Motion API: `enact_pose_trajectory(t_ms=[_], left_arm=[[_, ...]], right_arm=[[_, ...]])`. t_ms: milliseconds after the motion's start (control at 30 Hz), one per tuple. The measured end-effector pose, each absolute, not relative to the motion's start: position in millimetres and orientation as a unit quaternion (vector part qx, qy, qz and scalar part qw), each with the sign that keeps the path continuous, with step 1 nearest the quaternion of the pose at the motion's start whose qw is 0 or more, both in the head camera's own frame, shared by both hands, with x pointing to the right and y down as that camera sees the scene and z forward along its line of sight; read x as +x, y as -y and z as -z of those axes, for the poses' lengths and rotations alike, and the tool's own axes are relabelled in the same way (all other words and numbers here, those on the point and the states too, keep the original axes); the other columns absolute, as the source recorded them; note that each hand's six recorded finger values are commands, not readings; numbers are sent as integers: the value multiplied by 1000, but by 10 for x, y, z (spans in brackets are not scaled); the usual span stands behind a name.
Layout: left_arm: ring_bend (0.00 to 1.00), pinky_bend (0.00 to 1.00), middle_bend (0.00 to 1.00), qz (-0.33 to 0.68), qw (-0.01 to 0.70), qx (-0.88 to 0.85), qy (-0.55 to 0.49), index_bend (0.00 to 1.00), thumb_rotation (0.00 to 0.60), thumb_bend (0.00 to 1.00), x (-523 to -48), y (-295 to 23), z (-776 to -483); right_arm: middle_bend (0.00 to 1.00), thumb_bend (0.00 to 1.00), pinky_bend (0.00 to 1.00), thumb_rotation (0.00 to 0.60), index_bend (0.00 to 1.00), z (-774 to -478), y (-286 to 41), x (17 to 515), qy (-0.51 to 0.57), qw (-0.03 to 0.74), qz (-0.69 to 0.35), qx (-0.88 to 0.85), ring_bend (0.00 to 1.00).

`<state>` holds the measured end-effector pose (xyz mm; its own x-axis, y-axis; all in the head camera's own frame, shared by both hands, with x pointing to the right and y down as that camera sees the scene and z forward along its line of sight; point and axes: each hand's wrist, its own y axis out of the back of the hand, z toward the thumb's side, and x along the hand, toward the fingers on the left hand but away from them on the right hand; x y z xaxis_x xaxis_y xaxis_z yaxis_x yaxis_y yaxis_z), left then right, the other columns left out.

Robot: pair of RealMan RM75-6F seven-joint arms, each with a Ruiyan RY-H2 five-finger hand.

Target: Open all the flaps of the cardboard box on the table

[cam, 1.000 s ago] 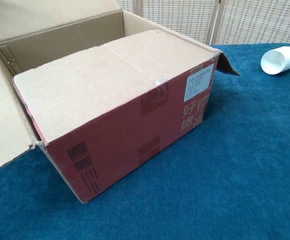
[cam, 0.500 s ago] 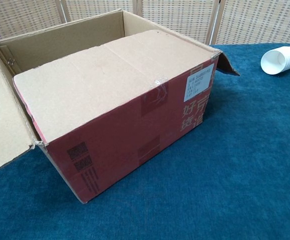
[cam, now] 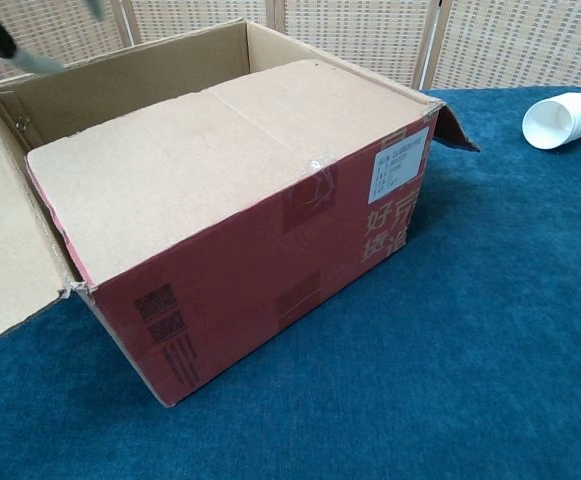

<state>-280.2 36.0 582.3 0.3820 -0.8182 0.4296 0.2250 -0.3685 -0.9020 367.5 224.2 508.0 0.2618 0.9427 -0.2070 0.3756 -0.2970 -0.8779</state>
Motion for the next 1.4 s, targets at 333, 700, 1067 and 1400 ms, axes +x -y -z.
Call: enact_pose_trajectory(t_ms=[333, 700, 1067, 1400], left_arm=[[0, 192, 0, 488, 510, -670, -231, 0, 600, 0, -2370, -515, -6022], [0, 184, 0, 459, 508, -683, -256, 0, 600, 0, -2206, -562, -6069], [0, 155, 0, 443, 480, -701, -287, 0, 600, 0, -2161, -604, -6125], [0, 137, 0, 443, 445, -718, -301, 0, 600, 0, -2099, -656, -6135]], right_arm=[[0, 126, 0, 600, 0, -5068, -2231, 3654, 468, 364, -385, -707, 0], [0, 133, 0, 600, 0, -5070, -2226, 3635, 468, 363, -385, -708, 0], [0, 139, 0, 600, 0, -5074, -2234, 3610, 466, 360, -384, -711, 0], [0, 139, 0, 600, 0, -5070, -2243, 3606, 466, 358, -383, -713, 0]])
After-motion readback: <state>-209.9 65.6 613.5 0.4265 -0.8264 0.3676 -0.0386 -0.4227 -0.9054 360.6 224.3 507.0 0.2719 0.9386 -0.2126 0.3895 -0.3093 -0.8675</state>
